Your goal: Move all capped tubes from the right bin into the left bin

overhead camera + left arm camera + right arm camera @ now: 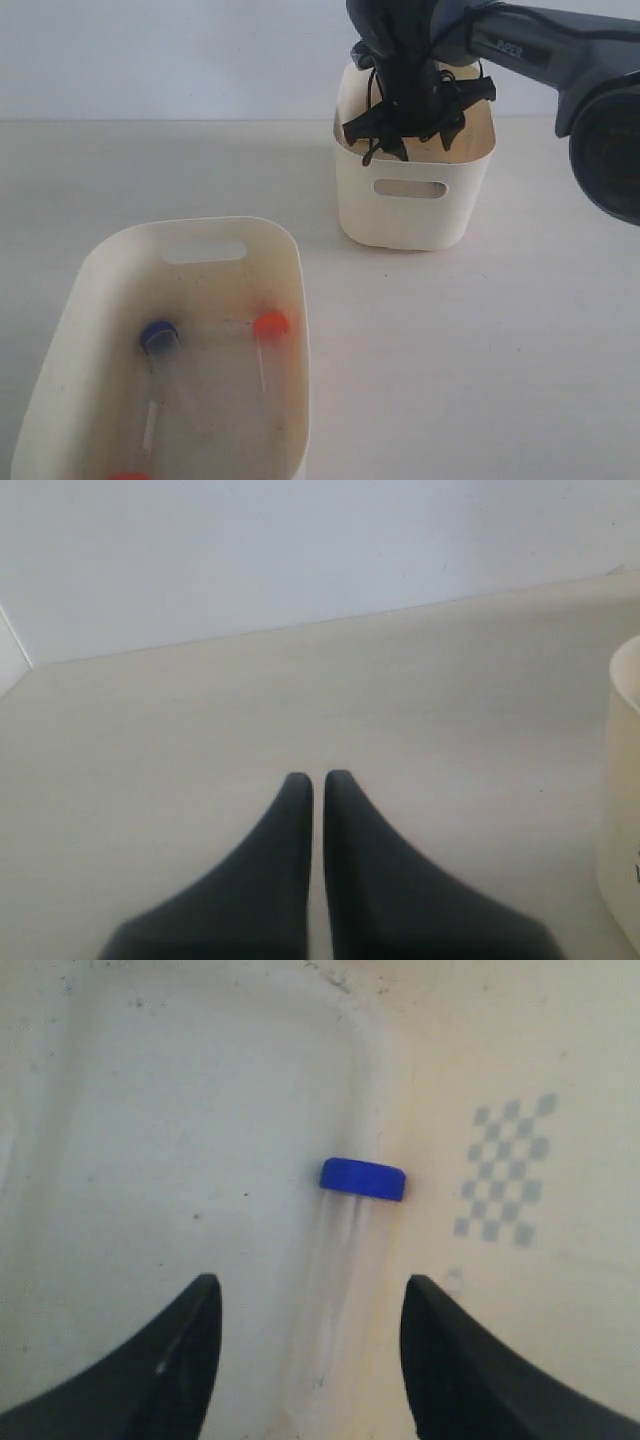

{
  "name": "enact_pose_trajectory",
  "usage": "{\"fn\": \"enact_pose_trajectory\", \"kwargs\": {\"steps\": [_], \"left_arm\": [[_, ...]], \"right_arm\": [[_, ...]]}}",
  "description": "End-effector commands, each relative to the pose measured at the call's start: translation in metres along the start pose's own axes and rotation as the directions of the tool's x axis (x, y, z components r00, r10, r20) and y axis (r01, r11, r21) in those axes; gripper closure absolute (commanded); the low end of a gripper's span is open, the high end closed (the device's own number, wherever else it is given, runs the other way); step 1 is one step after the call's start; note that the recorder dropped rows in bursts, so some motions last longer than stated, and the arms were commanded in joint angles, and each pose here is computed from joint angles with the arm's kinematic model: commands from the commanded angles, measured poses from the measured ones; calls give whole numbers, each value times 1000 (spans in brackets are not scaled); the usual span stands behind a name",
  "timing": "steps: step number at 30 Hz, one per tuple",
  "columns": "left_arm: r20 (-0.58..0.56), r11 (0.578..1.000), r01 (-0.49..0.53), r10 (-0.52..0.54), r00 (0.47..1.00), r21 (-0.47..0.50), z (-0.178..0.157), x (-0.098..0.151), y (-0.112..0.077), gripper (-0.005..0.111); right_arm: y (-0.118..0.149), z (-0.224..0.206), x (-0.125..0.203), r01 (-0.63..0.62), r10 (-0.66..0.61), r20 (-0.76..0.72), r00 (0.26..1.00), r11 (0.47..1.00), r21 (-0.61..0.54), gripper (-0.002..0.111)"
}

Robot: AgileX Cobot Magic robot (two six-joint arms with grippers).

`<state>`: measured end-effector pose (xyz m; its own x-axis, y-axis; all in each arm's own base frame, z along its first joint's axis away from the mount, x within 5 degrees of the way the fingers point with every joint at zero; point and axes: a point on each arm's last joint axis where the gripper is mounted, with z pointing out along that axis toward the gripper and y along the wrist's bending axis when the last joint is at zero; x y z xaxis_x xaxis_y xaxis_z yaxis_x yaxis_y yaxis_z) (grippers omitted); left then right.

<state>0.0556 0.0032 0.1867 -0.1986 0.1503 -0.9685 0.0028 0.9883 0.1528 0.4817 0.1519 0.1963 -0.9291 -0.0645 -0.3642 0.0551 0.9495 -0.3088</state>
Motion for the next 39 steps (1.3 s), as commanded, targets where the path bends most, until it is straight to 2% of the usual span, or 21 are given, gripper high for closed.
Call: {"fn": "enact_pose_trajectory", "kwargs": {"steps": [1, 14, 21, 39], "left_arm": [[21, 1000, 13, -13, 1000, -1, -1, -3, 0, 102], [21, 1000, 13, -13, 1000, -1, -1, -3, 0, 102], [21, 1000, 13, -13, 1000, -1, -1, -3, 0, 102], [21, 1000, 13, -13, 1000, -1, -1, -3, 0, 102]], "right_arm": [[-9, -1, -5, 4, -7, 42, 999, 997, 72, 57], [-32, 12, -9, -90, 90, 13, 996, 993, 71, 57], [-17, 38, 1, -90, 92, -67, 993, 995, 35, 57], [-5, 72, 13, -54, 62, -131, 990, 997, 60, 57]]}}
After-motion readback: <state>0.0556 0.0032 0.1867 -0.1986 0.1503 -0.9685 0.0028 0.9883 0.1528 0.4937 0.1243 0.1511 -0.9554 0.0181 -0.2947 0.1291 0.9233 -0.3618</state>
